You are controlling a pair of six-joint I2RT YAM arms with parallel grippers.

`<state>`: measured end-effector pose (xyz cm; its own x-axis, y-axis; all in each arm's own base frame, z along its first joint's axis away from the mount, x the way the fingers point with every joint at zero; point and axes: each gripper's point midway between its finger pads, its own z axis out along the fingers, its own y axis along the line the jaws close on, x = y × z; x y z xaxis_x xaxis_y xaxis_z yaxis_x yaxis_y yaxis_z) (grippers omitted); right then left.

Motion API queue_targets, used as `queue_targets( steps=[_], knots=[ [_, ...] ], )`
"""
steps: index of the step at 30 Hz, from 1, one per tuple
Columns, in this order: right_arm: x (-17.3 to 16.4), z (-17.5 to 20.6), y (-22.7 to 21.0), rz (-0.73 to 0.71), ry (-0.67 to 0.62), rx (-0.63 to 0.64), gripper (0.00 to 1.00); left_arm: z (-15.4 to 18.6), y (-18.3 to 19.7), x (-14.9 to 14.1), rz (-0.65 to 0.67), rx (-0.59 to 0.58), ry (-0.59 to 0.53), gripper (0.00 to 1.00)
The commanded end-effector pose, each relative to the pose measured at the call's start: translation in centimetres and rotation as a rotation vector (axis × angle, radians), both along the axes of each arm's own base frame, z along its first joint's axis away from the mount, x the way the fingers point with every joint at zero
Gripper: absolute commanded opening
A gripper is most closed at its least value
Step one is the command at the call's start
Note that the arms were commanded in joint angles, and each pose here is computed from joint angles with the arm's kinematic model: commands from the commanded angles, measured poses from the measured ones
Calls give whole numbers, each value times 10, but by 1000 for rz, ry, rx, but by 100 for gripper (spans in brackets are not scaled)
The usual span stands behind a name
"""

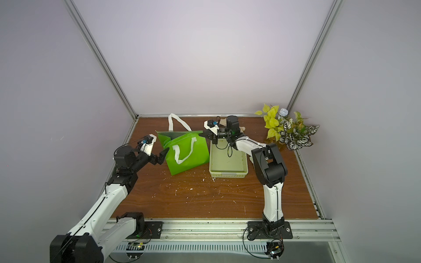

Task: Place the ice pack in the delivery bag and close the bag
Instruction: Close the delivery bag at the center of the board.

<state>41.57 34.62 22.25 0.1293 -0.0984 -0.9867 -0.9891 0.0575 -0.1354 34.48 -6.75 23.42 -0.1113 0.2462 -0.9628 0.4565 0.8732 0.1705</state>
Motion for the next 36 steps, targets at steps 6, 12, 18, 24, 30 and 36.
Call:
queue_targets(
  steps=[6, 12, 18, 24, 30, 36],
  knots=[
    [-4, 33, -4, 23, -77, 32, 0, 28, -21, 10, -212, -44, -125, 100],
    [-4, 33, -3, 27, -75, 32, 0, 23, -25, 29, -263, -48, -113, 99],
    [-3, 34, -3, 30, -79, 28, 0, 25, -11, 45, -209, -37, -115, 99],
    [-2, 33, -2, 32, -81, 24, 0, 24, 13, 51, -160, -76, -110, 98],
    [-1, 27, -2, 35, -74, 12, 0, 16, 0, 59, -284, -139, -78, 98],
    [0, 26, -1, 40, -78, 9, 0, 14, -13, 59, -400, -207, -89, 96]
  ],
)
